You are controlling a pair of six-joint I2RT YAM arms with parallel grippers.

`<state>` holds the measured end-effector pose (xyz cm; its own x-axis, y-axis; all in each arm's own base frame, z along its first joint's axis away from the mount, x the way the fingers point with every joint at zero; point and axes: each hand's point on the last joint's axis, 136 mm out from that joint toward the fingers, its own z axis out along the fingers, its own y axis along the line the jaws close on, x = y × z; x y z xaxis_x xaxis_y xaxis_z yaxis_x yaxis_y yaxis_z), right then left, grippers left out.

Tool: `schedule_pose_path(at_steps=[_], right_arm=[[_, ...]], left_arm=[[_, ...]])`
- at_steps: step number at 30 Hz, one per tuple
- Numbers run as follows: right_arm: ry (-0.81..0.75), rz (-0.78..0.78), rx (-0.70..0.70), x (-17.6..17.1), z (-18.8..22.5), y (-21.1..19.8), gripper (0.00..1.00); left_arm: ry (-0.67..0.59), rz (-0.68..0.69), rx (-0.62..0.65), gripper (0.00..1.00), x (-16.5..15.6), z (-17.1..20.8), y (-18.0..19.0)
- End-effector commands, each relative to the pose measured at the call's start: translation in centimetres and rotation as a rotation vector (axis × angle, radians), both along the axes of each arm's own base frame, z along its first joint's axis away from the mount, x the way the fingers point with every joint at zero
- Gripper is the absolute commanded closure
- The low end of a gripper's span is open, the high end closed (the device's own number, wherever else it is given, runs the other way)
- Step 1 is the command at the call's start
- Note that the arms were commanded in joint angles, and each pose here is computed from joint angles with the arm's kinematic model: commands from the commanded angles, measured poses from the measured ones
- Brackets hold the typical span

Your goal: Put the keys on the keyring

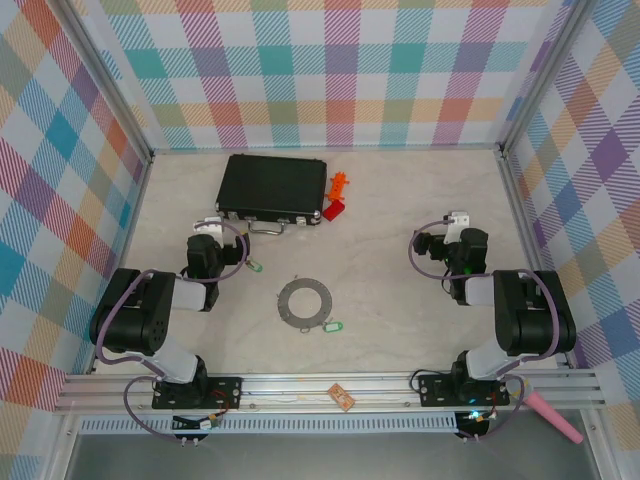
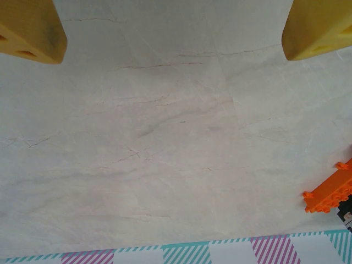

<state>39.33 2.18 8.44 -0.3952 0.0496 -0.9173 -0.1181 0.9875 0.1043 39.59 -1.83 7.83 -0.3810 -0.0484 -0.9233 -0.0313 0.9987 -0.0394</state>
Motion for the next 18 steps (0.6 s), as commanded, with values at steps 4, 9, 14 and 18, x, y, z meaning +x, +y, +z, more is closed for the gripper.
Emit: schedule_pose_path(at_steps=[4,9,14,18], right_arm=[[-0.022,0.021,0.007,0.44,0.83,0.37,0.01],[-0.021,0.022,0.008,0.44,0.81,0.41,0.01],[-0.020,0.021,0.008,0.41,0.76,0.39,0.01],[-0.020,0.021,0.007,0.43,0.78,0.38,0.01]], left_arm=[[-0.009,0.000,0.001,0.00,0.44,0.44,0.22],[-0.007,0.001,0.002,0.00,0.44,0.40,0.26],[-0.006,-0.002,-0.001,0.00,0.49,0.39,0.15],[-0.005,-0.003,-0.002,0.00,0.51,0.38,0.19]])
